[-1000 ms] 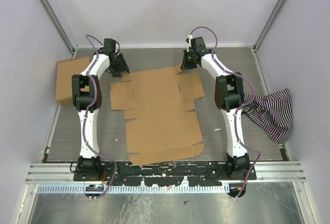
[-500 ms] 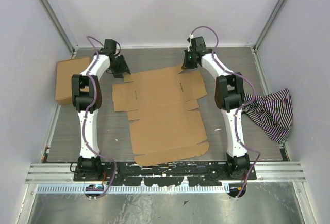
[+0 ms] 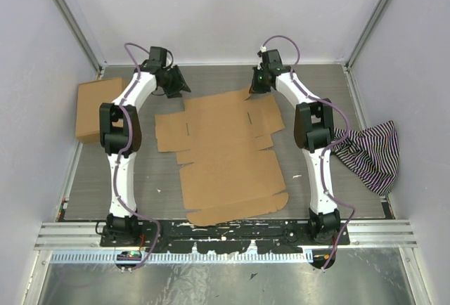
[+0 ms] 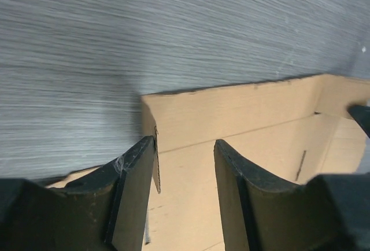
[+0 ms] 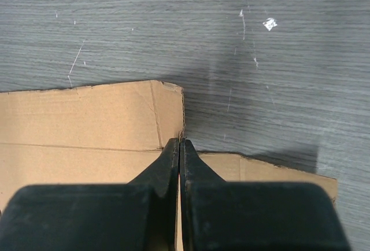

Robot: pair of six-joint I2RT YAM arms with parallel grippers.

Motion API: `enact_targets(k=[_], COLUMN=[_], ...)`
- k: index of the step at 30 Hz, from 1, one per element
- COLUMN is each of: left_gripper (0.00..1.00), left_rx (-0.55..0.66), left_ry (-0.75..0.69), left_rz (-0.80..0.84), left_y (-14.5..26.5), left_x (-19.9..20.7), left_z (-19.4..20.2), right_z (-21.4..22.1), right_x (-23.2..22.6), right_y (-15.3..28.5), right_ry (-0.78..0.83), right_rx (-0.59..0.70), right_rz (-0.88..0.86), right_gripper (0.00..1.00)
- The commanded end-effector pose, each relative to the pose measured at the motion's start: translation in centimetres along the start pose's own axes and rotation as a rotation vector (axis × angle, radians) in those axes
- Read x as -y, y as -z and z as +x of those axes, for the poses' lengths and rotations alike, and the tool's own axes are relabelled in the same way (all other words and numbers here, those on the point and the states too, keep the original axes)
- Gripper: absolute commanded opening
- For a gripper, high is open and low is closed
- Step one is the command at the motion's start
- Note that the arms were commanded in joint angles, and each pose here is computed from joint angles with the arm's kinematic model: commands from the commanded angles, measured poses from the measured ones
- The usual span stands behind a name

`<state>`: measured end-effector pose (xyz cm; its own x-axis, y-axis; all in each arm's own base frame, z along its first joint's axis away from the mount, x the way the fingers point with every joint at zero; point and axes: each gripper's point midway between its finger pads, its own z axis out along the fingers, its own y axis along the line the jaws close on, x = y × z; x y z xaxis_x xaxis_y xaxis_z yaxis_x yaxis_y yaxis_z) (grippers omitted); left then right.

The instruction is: Fold the paper box

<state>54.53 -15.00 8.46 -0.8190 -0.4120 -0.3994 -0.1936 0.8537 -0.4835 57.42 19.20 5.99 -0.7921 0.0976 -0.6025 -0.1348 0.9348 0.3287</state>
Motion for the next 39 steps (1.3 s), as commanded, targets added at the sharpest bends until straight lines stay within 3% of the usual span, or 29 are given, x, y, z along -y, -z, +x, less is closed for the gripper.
enact_targets(k=[1,7,13,17,21,27,39], left_gripper=[0.52,0.51,0.50,0.50,0.58,0.63,0.64], left_rx=[-0.045,-0.094,-0.130,-0.105,-0.027,0.027,-0.017], left_ry=[-0.007,0.003,0.006,-0.012,-0.023,0.014,0.031], left_rz=[0.117,0.131,0.071,0.072,0.041,-0.076,-0.100], left_y=[-1.1,-3.8,-5.3,-3.6,0.1,3.7,2.4], left_x=[4.1,4.8,2.8,2.9,2.7,-1.5,-4.6], left_z=[1.6,2.7,4.0,3.7,2.1,1.0,2.8], right_z=[-0.9,-0.6,-0.3,-0.5,-1.0,-1.5,-0.2], right_x=[-2.7,-4.2,-5.3,-4.3,-2.9,-1.4,1.5], right_y=[1.8,1.6,1.4,1.3,1.6,2.6,3.6], right_ry=[0.005,0.035,0.064,0.053,0.022,-0.028,-0.117], right_rx=[0.021,0.016,0.011,0.023,0.049,0.069,0.051], right_rz=[-0.054,-0.093,-0.112,-0.052,0.024,0.086,0.144], right_gripper=[0.01,0.03,0.09,0.08,0.03,0.02,0.01])
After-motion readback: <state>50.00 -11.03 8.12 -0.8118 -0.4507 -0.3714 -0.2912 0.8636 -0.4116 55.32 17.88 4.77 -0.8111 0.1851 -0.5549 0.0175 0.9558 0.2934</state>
